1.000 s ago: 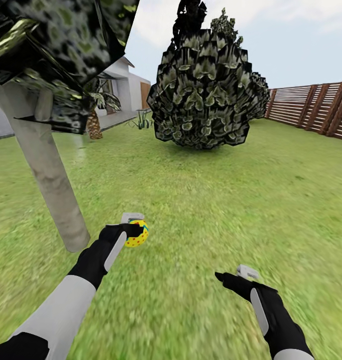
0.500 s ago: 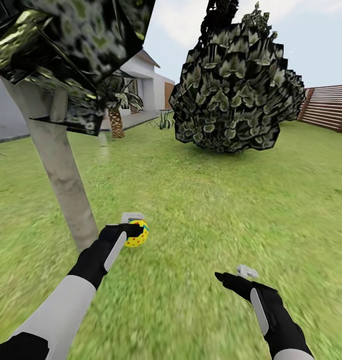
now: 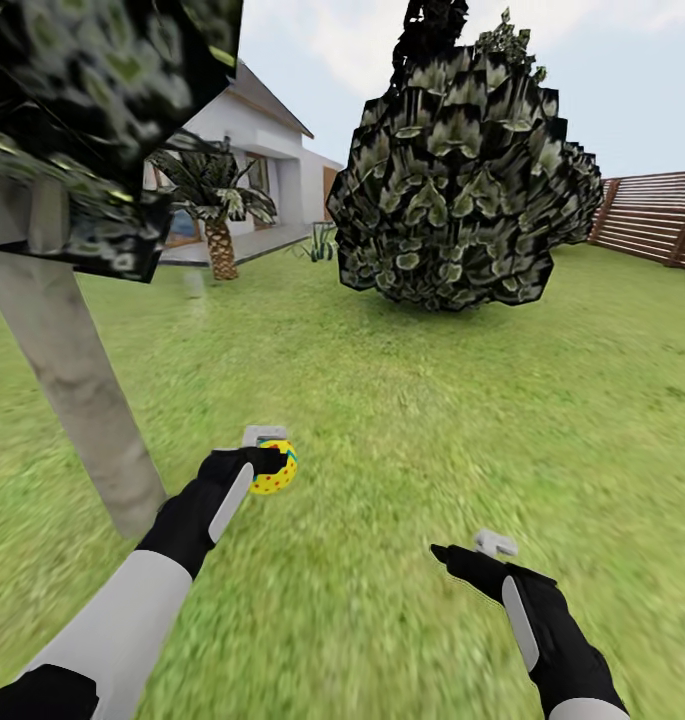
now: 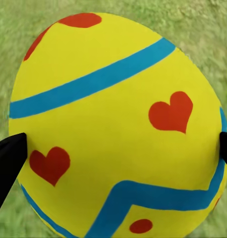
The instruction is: Take the three Easter eggs out of the wicker basket on the lawn in the garden, then place them on the lawn next to a single tree (choose any tree) so that all three eggs are next to the same tree and none are left in the basket.
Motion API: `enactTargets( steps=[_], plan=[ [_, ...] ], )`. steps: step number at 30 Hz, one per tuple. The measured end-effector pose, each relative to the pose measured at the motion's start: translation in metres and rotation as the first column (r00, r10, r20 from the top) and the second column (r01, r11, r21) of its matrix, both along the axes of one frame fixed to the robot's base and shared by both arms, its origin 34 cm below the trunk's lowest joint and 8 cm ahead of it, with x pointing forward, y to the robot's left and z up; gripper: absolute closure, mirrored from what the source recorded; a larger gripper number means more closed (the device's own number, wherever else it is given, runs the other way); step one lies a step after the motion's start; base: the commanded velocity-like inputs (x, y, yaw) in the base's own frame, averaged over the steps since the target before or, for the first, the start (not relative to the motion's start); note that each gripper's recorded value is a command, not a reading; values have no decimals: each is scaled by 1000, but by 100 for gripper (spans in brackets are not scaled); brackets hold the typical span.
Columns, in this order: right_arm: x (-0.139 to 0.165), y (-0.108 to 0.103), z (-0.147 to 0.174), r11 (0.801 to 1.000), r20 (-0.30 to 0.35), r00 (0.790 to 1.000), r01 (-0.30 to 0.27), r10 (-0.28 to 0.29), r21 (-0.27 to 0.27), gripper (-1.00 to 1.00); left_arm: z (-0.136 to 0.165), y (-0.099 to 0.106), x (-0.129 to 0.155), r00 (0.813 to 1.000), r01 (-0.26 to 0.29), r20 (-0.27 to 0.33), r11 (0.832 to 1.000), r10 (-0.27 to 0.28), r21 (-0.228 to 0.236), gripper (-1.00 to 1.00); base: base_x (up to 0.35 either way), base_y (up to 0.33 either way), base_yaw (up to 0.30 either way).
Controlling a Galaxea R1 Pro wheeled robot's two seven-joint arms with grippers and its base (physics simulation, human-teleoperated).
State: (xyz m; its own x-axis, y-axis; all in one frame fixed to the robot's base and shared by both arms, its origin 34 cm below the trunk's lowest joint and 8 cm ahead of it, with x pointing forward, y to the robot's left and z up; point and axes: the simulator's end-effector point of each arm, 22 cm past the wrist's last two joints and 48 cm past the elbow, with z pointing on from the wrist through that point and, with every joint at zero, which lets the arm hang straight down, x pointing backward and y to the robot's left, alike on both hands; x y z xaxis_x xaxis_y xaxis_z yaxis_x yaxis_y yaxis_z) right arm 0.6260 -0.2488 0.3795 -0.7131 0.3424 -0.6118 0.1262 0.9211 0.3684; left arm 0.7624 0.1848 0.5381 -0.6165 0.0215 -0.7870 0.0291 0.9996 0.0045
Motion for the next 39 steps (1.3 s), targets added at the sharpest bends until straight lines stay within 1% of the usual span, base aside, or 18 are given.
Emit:
enactTargets(
  steps=[22, 39],
  plan=[
    [0, 0, 0, 1000, 1, 1000, 0, 0, 0, -100, 0, 0, 0, 1000, 0, 0, 1000, 0, -2, 100, 306, -106, -3],
    [0, 0, 0, 1000, 0, 1000, 0, 0, 0, -100, 0, 0, 0, 1000, -1, 0, 1000, 1, -2, 100, 299, -15, 0]
  ],
)
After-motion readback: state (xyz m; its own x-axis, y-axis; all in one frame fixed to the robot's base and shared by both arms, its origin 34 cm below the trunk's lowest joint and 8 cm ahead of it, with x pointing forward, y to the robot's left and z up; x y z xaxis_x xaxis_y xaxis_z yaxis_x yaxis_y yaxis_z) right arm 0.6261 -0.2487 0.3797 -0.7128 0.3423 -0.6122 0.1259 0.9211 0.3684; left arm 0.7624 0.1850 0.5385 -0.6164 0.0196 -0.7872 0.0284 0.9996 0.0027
